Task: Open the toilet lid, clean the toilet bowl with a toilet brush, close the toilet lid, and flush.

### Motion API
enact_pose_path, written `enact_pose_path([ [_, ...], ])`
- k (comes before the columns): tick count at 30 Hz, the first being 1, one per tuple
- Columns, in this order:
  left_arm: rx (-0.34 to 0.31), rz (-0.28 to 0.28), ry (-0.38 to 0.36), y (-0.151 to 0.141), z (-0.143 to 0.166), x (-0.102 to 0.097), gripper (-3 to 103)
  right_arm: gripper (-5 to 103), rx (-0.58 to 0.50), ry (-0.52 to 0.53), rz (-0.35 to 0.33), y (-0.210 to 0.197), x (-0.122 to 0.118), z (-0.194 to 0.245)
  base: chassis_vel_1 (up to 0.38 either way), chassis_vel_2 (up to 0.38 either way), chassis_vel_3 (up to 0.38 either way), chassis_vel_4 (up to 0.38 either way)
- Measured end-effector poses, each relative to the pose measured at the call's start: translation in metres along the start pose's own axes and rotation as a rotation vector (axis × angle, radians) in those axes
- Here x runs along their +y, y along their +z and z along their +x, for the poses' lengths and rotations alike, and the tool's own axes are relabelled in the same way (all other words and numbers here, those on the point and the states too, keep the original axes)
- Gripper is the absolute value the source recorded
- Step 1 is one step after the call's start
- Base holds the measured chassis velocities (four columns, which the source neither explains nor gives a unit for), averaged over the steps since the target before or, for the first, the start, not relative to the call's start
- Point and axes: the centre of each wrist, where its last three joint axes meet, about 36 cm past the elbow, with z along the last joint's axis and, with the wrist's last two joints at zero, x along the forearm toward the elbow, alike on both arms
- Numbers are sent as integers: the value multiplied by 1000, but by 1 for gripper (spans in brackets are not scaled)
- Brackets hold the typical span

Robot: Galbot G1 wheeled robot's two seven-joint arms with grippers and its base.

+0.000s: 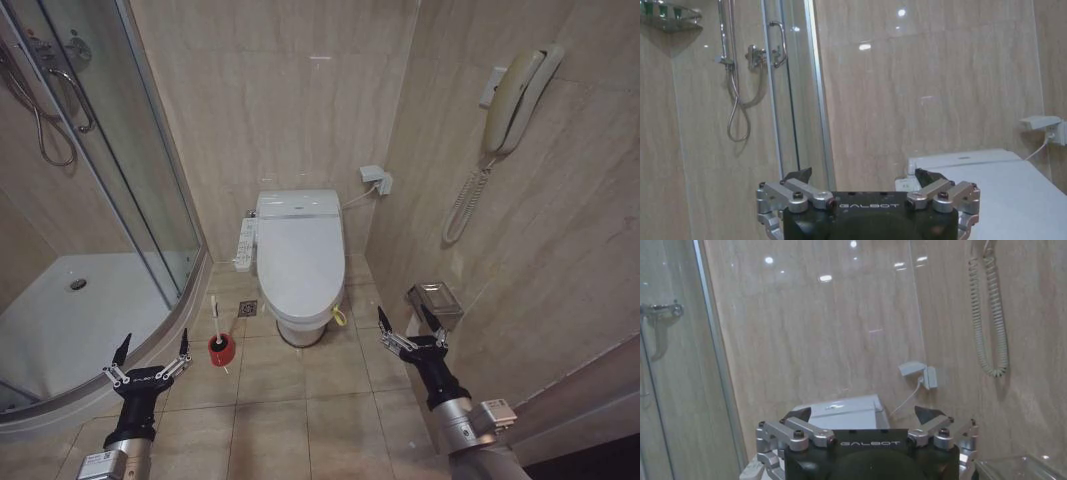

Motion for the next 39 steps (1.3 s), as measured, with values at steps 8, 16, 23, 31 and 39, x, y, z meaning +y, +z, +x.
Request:
enact_pose_path([
  [8, 0, 0, 0, 0, 0, 0, 100, 100, 2, 2, 0, 1, 0, -3, 0, 0, 0, 0],
  [16, 0, 0, 0, 0, 0, 0, 100, 100, 7, 0, -2, 4, -1, -4, 0, 0, 0, 0],
  [23, 0, 0, 0, 0, 0, 0, 100, 100, 5, 7, -25, 10, -3, -7, 0, 0, 0, 0],
  [31, 0, 0, 0, 0, 0, 0, 100, 100, 1, 7, -26, 10, -4, -8, -124, 119, 123, -118],
  [39, 0, 0, 0, 0, 0, 0, 100, 100, -22, 11, -31, 7, -6, -8, -92, 117, 94, -73],
])
